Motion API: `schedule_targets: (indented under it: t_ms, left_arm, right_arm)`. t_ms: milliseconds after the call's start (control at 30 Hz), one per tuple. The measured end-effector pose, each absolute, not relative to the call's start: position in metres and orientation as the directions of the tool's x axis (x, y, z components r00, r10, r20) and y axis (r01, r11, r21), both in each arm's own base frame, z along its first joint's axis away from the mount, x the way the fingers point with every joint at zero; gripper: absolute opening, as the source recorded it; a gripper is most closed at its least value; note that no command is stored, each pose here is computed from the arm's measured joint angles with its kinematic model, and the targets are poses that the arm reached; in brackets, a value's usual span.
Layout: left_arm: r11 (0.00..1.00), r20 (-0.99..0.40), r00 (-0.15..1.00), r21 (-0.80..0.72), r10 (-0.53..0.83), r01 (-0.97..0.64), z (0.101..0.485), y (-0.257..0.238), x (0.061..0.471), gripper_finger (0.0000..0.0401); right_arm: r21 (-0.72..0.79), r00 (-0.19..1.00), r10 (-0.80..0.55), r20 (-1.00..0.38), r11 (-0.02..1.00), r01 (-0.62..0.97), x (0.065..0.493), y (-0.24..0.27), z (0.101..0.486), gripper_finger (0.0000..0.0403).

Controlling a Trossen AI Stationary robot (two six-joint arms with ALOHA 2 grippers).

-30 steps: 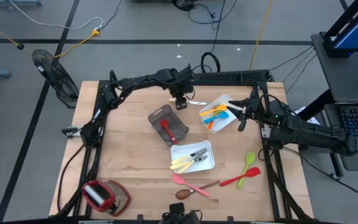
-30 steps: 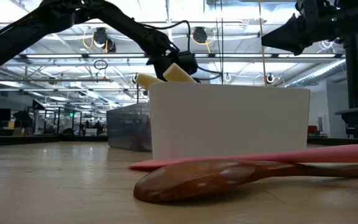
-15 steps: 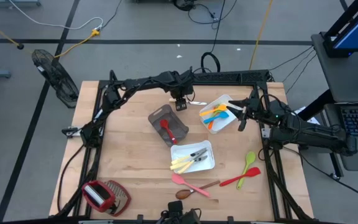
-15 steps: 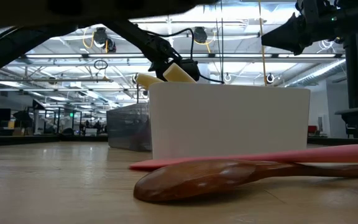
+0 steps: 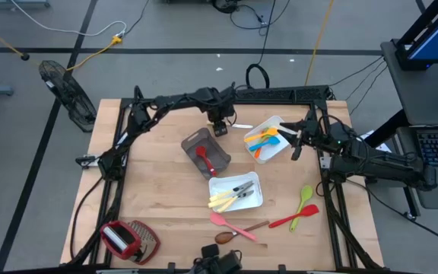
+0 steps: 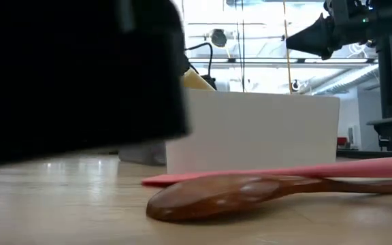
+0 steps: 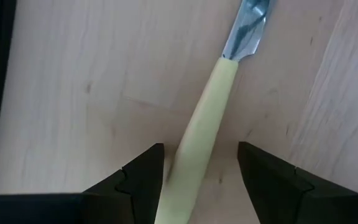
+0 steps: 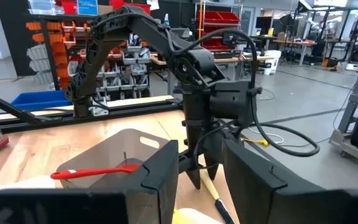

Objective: Pick & Place Kitchen Items
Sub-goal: Put the yellow table knife into the bottom white bin

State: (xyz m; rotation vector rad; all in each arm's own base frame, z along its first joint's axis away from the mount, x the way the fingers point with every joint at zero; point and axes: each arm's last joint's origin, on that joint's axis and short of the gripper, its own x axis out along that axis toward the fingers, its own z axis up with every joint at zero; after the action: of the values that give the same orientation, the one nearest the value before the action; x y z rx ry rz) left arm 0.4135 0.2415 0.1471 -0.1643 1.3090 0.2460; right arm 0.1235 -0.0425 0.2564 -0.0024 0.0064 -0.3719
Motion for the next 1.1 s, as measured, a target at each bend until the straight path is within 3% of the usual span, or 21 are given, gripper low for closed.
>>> schedule_targets:
  t_ms: [167,400,1100]
  left_arm:
    - [0.967,-0.974,0.223,-0.011,0.048,-0.256,0.1462,0.2422,0.4096,0.0185]
    - [0.98,-0.976,0.212,0.014,0.056,-0.198,0.1462,0.2372,0.4119,0.0086]
    - [0.978,-0.977,0.19,0.058,0.097,-0.202,0.1478,0.2333,0.4137,0.0077]
  right_arm:
    - [-0.002,0.931,-0.363,0.017,0.932,0.363,0.1235,-0.0425,0.2586,0.0116]
    - [-0.001,0.931,-0.363,0.038,0.932,0.363,0.1235,-0.0425,0.2606,0.0116]
    - [-0.001,0.931,-0.363,0.039,0.932,0.363,0.1234,-0.0425,0.2607,0.0116]
